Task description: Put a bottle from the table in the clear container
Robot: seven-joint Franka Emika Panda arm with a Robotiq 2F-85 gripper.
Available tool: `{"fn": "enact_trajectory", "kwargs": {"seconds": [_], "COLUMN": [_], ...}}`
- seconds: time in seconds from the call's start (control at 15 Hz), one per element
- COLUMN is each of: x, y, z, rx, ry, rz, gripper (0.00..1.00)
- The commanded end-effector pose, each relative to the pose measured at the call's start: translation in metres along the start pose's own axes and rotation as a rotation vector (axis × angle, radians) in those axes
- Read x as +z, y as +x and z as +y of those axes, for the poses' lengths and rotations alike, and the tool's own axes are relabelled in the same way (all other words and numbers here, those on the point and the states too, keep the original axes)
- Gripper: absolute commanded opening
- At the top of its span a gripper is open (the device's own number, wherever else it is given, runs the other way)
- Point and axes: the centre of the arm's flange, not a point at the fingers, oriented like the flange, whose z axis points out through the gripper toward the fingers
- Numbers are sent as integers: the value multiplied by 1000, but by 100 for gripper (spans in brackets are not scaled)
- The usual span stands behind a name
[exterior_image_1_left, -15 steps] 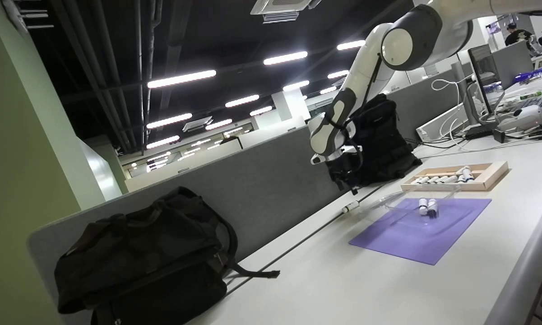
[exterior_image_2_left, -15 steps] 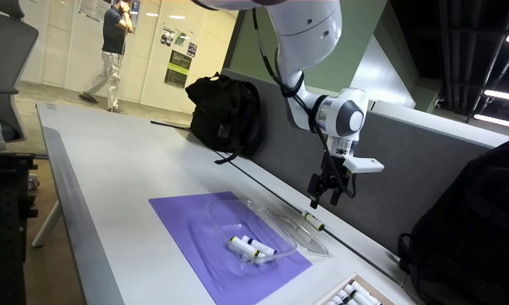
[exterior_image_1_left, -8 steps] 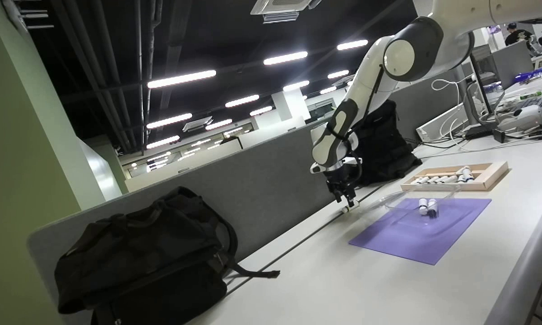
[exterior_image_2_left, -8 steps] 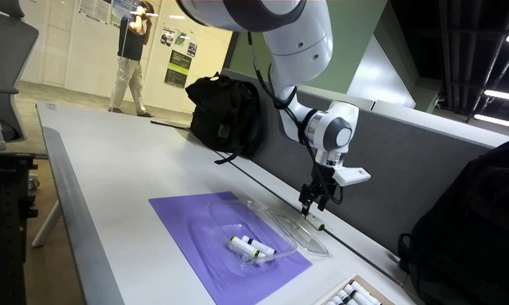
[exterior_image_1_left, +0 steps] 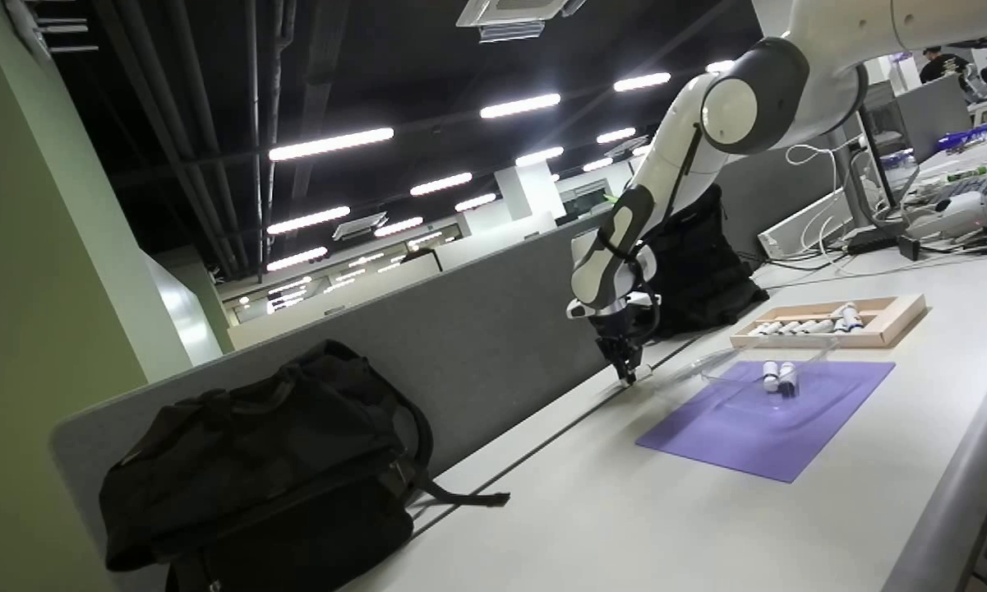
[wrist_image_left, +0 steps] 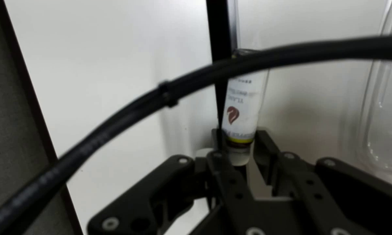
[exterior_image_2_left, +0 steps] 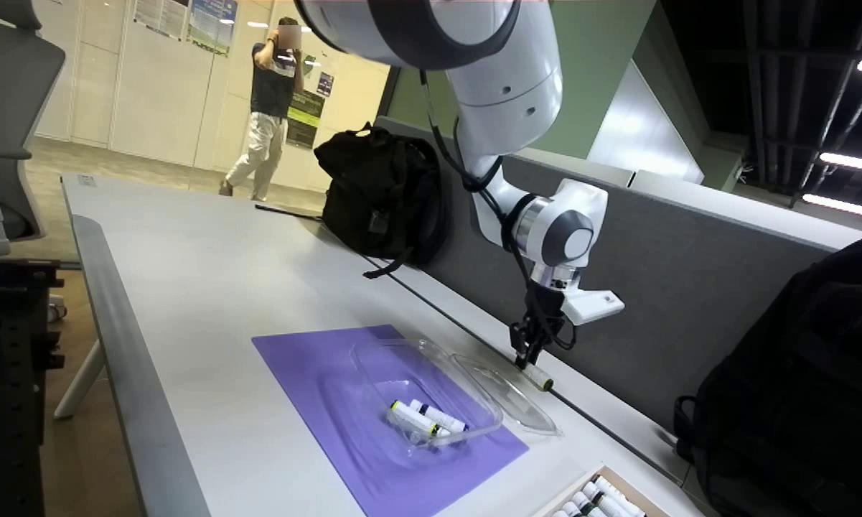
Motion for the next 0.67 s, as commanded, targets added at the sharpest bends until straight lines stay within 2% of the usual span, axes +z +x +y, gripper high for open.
{"fn": "enact_trajectory", "kwargs": {"seconds": [0.0,0.27,0.33,0.6], "x": [1,-23,-37,-94], "y": [-11,-21,-22,-17], "z": [15,26,31,24], "rx": [44,76,72,27], "ry": [30,122,157,206], "rz": [5,-3,-9,-30], "gripper": [4,6,6,6]}}
